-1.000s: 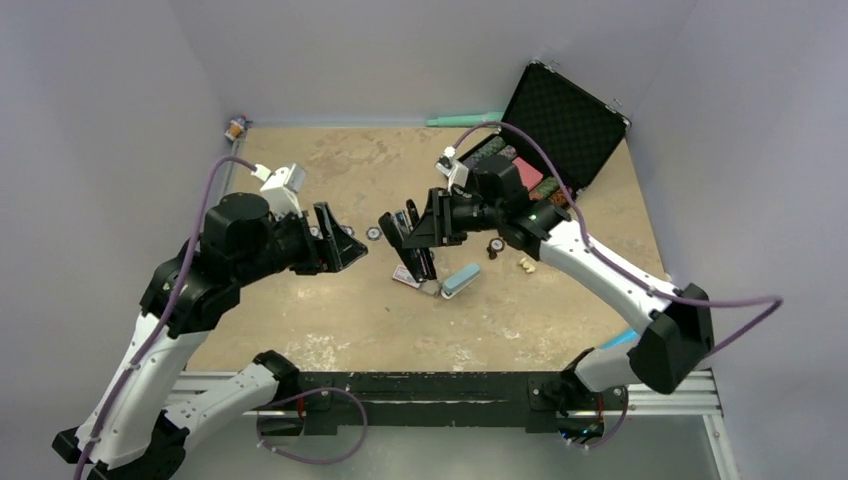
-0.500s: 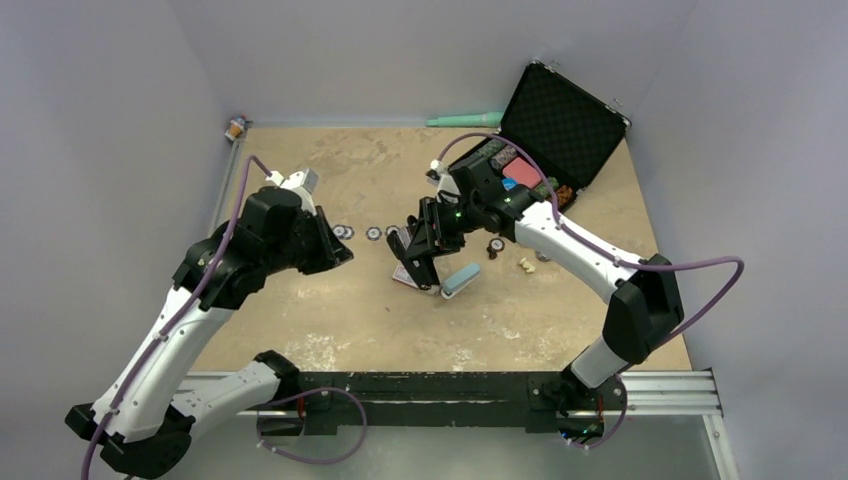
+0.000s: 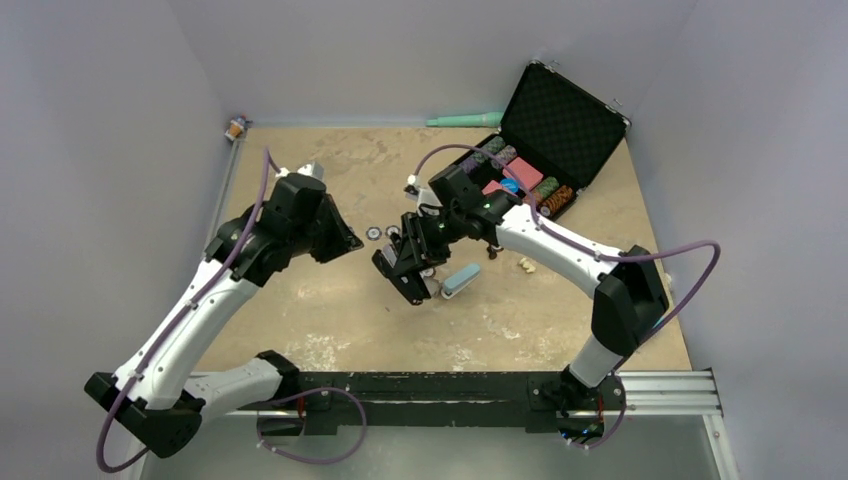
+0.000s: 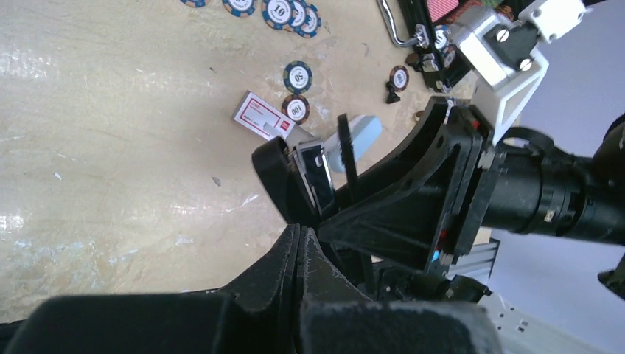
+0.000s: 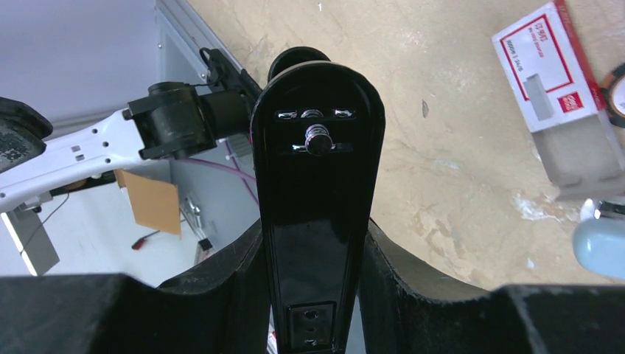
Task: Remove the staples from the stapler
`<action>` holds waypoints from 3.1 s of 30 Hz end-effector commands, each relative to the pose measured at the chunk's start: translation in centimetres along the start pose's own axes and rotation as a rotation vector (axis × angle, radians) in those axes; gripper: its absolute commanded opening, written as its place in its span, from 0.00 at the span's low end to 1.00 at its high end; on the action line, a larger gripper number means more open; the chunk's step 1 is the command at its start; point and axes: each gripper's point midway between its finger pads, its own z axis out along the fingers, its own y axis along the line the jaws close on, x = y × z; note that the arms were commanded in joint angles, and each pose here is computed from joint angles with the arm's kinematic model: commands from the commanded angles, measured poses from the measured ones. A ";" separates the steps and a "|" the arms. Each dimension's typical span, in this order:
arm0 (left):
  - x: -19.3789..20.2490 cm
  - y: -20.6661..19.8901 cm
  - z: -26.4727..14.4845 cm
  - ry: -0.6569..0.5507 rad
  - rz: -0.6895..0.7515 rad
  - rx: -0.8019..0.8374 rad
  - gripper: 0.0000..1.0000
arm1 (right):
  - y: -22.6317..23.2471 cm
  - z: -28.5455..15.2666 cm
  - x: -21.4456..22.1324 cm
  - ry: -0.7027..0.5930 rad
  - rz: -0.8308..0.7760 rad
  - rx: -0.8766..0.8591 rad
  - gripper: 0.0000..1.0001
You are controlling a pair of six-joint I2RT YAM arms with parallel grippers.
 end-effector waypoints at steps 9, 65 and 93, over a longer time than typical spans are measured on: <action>-1.1 1.7 5.2 0.028 -0.025 -0.016 0.00 | 2.9 0.3 -2.4 -0.071 -0.052 -0.025 0.00; 5.5 8.9 7.6 0.163 -0.025 -0.092 0.00 | 7.2 1.0 -7.5 -0.152 -0.049 -0.085 0.00; 8.4 10.9 0.5 0.154 0.110 -0.025 0.09 | 8.7 1.4 -9.1 -0.264 0.029 -0.116 0.00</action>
